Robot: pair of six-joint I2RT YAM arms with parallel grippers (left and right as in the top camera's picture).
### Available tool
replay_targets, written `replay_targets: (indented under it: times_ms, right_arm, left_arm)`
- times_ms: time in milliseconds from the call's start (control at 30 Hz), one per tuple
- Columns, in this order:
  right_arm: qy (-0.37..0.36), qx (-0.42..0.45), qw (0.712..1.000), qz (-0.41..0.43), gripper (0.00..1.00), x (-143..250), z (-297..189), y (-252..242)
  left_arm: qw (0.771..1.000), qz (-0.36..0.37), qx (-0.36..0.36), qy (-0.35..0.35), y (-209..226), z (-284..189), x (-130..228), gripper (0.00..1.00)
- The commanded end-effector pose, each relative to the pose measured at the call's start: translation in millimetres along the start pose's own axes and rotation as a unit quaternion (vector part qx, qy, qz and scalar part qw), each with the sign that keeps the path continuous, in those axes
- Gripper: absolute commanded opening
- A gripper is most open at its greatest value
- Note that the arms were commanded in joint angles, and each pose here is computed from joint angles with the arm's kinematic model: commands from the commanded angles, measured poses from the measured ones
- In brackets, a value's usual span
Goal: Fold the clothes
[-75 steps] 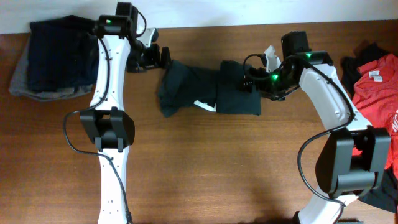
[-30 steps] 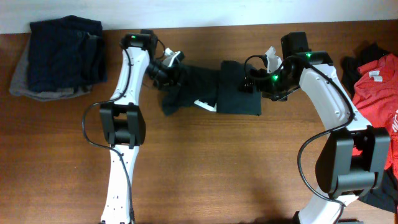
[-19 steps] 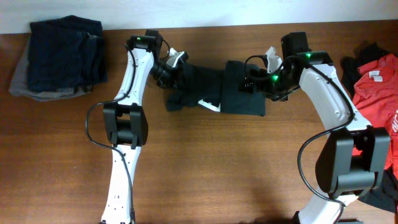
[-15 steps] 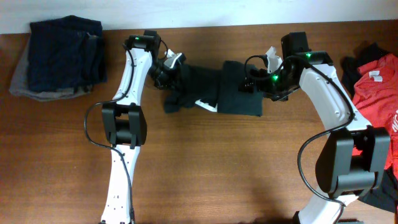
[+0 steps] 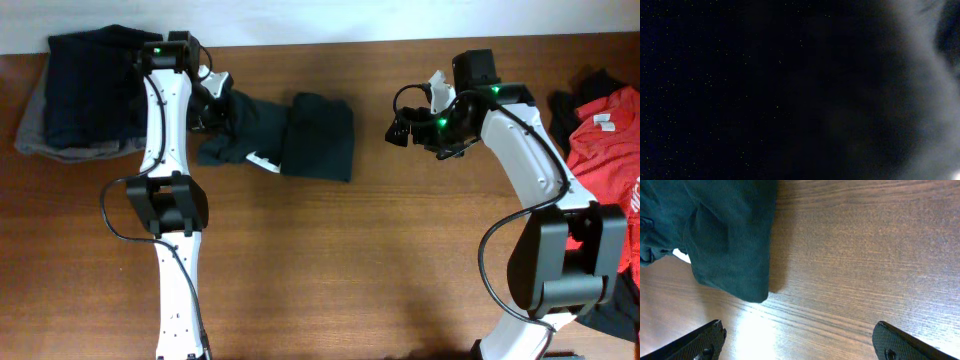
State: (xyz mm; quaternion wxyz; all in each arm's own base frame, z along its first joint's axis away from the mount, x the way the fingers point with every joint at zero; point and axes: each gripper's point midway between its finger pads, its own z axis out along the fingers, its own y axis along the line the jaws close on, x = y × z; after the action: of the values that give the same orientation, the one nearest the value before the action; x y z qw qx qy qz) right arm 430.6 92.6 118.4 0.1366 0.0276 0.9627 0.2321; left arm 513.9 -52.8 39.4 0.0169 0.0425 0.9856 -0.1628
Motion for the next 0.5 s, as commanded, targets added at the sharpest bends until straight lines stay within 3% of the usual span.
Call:
replay_targets:
  times_ms: [0,267,467]
  right_arm:
    - [0.0,0.01,1.0,0.003,0.98,1,7,-9]
    - [-0.018,0.089,0.995,0.045,0.99,1,13,-42]
    - [-0.025,0.092,0.994,0.062,0.99,5,26,-50]
  left_arm:
    - [0.999,0.024,-0.016,-0.028,-22,-18,-8,0.01]
    - [0.993,0.037,-0.085,-0.07,-50,-58,-11,0.0]
    - [0.992,0.049,-0.079,-0.088,-91,-70,-8,0.01]
